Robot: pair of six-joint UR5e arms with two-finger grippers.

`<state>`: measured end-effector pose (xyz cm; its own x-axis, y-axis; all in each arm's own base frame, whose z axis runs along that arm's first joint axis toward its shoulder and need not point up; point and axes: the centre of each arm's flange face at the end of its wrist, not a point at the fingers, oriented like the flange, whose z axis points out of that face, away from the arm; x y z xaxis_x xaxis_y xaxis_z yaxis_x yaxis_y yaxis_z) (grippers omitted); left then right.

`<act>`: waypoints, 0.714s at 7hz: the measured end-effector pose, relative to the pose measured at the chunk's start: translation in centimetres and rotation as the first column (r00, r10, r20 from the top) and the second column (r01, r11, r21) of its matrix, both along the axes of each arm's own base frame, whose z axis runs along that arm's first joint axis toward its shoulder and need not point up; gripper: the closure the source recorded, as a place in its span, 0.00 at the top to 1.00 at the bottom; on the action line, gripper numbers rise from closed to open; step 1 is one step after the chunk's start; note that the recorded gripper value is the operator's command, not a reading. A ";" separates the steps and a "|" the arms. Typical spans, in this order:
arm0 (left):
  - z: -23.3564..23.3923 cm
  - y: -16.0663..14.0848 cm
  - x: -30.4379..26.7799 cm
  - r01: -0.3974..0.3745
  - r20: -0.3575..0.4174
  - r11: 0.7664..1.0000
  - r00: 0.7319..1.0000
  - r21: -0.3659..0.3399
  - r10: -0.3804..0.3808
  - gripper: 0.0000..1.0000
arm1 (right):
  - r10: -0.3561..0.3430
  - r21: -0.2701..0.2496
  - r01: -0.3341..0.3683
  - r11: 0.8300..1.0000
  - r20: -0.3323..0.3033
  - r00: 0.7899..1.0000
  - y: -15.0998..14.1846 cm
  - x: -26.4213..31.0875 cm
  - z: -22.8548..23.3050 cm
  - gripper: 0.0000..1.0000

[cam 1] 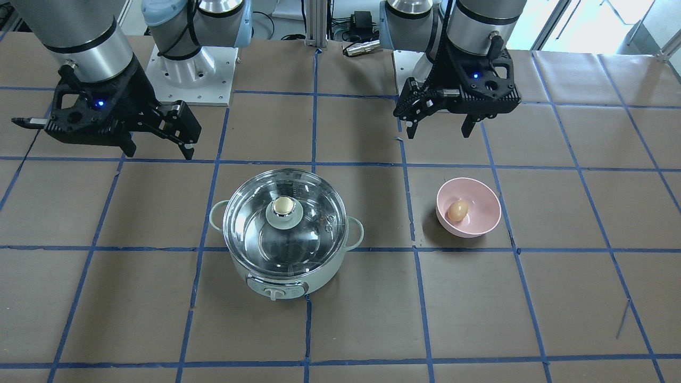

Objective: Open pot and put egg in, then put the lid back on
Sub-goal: 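Move the right gripper over the glass lid knob on the pot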

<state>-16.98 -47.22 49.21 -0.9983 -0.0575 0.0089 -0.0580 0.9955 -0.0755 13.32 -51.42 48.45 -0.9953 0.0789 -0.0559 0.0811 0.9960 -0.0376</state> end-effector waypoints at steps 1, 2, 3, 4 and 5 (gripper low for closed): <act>0.0 0.0 0.0 0.000 0.001 1.000 1.000 0.001 0.000 1.00 | 0.002 0.004 -0.002 1.000 0.000 1.000 0.2 -0.1 0.0 1.00; 0.0 0.0 0.0 0.000 0.001 1.000 1.000 0.001 0.000 1.00 | 0.005 0.011 -0.005 1.000 0.000 1.000 0.5 0.1 -0.1 1.00; 0.0 0.1 0.0 0.000 0.001 1.000 1.000 0.002 0.000 1.00 | 0.008 0.017 -0.008 1.000 0.001 1.000 0.8 0.2 -0.3 1.00; 0.0 0.1 0.0 0.000 0.002 1.000 1.000 0.002 0.000 1.00 | 0.009 0.020 -0.009 1.000 0.004 1.000 0.9 0.3 -0.5 1.00; 0.0 0.1 0.0 0.000 0.002 1.000 1.000 0.003 0.000 1.00 | 0.000 0.020 0.000 1.000 0.010 1.000 0.9 0.6 -0.6 1.00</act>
<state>-16.95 -47.12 49.23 -0.9983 -0.0576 0.0064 -0.0579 0.9957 -0.0725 13.90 -50.57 47.89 -0.9947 0.0797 -0.0643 0.0810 0.9966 -0.0173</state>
